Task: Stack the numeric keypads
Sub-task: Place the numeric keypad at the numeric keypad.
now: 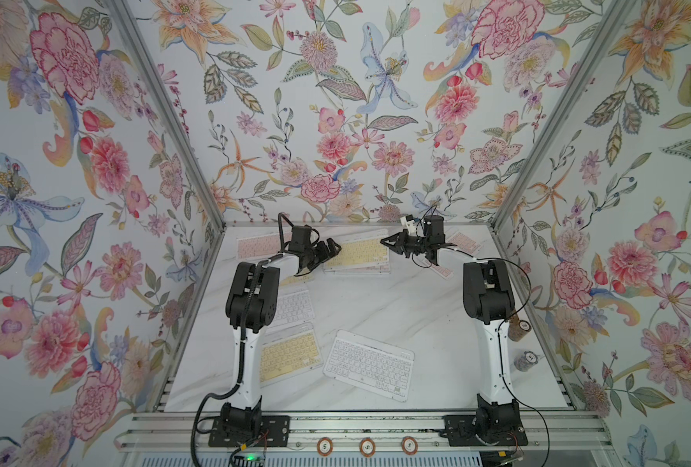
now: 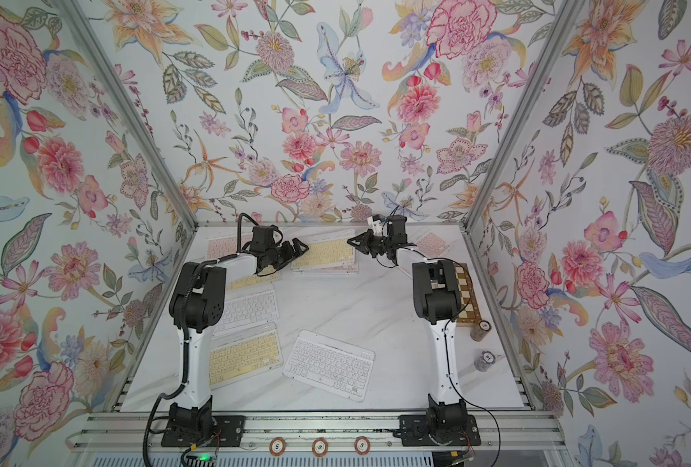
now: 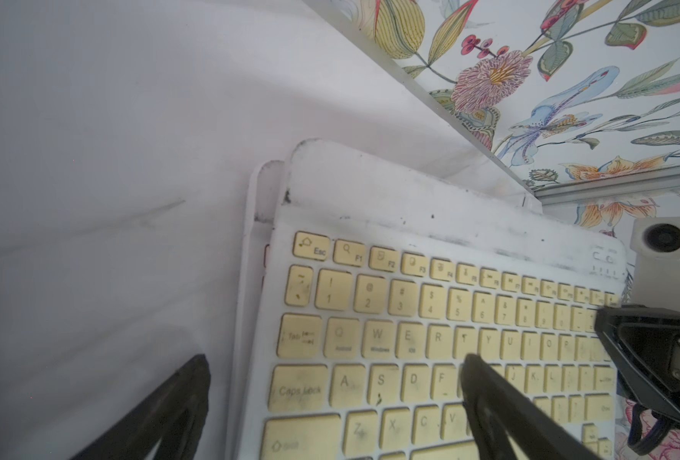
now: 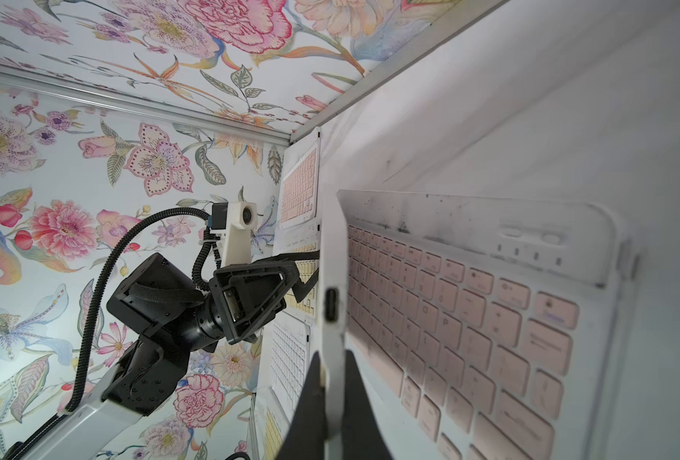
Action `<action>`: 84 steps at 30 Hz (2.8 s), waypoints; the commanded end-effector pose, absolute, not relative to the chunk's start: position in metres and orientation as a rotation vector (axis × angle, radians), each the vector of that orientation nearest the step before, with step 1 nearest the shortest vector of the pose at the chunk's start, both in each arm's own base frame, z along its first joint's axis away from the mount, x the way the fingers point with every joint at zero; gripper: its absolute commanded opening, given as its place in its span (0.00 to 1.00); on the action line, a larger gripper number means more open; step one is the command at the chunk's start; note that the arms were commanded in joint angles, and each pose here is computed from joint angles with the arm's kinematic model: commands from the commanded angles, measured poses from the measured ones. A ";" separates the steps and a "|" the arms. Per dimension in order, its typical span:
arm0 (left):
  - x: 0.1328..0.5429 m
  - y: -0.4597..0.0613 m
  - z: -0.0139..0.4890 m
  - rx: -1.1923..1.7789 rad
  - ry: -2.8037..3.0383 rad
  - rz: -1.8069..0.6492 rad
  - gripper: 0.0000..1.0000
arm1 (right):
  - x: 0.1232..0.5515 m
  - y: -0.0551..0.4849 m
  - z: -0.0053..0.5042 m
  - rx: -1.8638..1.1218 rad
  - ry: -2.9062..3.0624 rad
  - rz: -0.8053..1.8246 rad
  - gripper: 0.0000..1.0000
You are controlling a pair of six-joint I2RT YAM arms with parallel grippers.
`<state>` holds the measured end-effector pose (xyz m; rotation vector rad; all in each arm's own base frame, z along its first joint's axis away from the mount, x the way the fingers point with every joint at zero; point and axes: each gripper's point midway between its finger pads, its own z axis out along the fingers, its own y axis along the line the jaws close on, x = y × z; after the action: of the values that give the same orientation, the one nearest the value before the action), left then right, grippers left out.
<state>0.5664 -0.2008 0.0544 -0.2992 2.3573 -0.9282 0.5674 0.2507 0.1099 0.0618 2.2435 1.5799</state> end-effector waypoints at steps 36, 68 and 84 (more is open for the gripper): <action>0.560 -0.215 0.062 -0.280 2.364 -0.946 0.99 | 0.581 0.243 0.077 0.036 2.303 1.568 0.23; 0.540 -0.213 0.082 -0.258 2.350 -0.936 0.99 | 0.593 0.238 0.060 -0.003 2.394 1.367 0.52; 0.535 -0.209 0.088 -0.248 2.351 -0.916 0.99 | 0.595 0.228 0.057 -0.047 2.446 1.166 0.65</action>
<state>0.5401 -0.2090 0.0742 -0.2791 2.3654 -0.9415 0.5952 0.2335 0.0573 -0.0278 2.4180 1.2644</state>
